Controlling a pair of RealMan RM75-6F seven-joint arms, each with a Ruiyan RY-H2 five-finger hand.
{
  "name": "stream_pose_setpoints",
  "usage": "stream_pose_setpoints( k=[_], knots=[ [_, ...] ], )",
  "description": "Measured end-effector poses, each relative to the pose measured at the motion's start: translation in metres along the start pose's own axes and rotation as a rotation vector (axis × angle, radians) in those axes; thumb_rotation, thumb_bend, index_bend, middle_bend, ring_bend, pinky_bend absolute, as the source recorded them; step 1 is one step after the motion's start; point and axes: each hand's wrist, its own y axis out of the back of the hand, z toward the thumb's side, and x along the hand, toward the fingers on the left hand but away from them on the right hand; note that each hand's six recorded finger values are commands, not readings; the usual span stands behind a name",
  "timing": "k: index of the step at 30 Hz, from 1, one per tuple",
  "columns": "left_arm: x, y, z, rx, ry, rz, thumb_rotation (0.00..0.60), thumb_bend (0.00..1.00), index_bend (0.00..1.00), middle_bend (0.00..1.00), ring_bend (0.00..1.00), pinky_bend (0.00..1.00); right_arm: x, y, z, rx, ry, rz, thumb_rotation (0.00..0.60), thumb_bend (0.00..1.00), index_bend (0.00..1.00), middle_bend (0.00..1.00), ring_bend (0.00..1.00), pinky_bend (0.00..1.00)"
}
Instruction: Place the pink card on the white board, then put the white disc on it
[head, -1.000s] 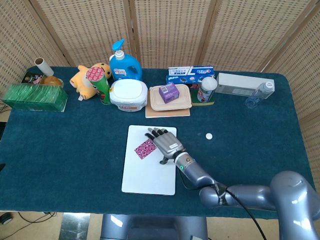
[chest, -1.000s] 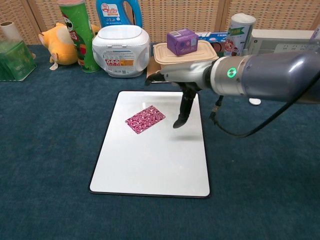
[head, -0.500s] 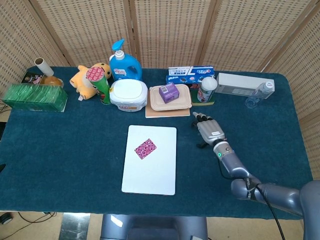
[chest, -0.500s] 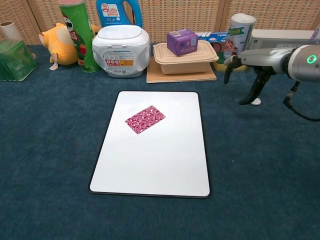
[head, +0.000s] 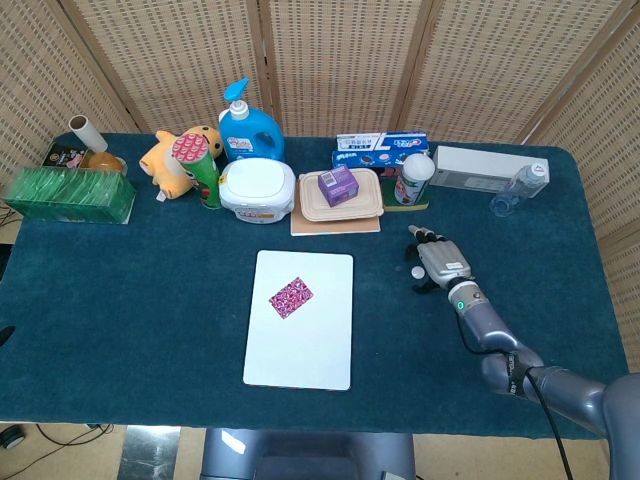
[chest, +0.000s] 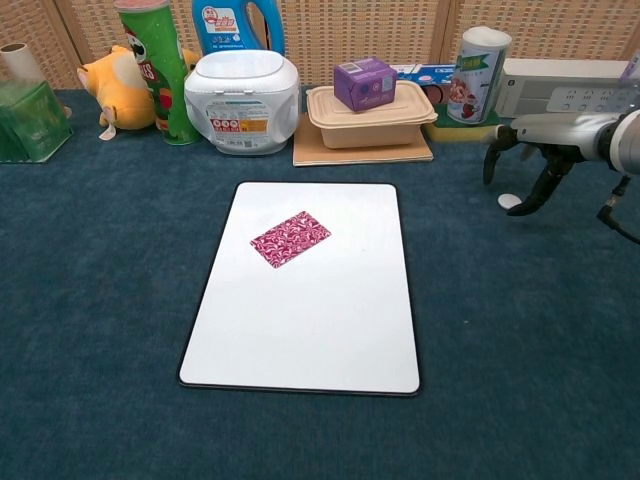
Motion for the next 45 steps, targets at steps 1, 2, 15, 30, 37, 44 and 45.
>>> stream_pose_setpoints(
  k=[1,2,15,30,37,44,45],
  knots=[
    [0.0,0.0,0.0,-0.001,0.0,0.0,0.6,0.1,0.0,0.0,0.0,0.0,0.0,0.0,-0.001,-0.001,0.0,-0.003,0.6,0.28,0.37,0.04,0.01,0.16],
    [0.0,0.0,-0.001,-0.003,0.001,0.001,0.6,0.1,0.0,0.0,0.0,0.0,-0.001,0.0,-0.002,-0.004,-0.001,-0.006,0.6,0.28,0.37,0.04,0.01,0.16],
    [0.002,-0.001,-0.001,0.003,0.004,-0.003,0.6,0.1,0.0,0.0,0.0,0.0,-0.008,-0.008,-0.017,-0.04,-0.026,0.004,0.6,0.29,0.39,0.04,0.01,0.16],
    [0.003,-0.003,0.001,0.014,0.007,-0.008,0.6,0.1,0.0,0.0,0.0,0.0,-0.013,-0.013,-0.024,-0.064,-0.024,0.001,0.6,0.29,0.41,0.04,0.01,0.16],
    [0.003,-0.004,0.001,0.016,0.004,-0.012,0.6,0.1,0.0,0.0,0.0,0.0,-0.016,-0.013,-0.022,-0.067,-0.023,0.002,0.6,0.29,0.44,0.05,0.01,0.16],
    [0.003,-0.003,0.0,0.011,0.005,-0.01,0.6,0.1,0.0,0.0,0.0,0.0,-0.017,-0.016,-0.024,-0.071,-0.033,0.006,0.6,0.31,0.49,0.05,0.02,0.16],
    [0.003,-0.003,0.0,0.011,0.005,-0.01,0.6,0.1,0.0,0.0,0.0,0.0,-0.017,-0.016,-0.024,-0.073,-0.036,0.006,0.6,0.31,0.5,0.05,0.02,0.16]
  ],
)
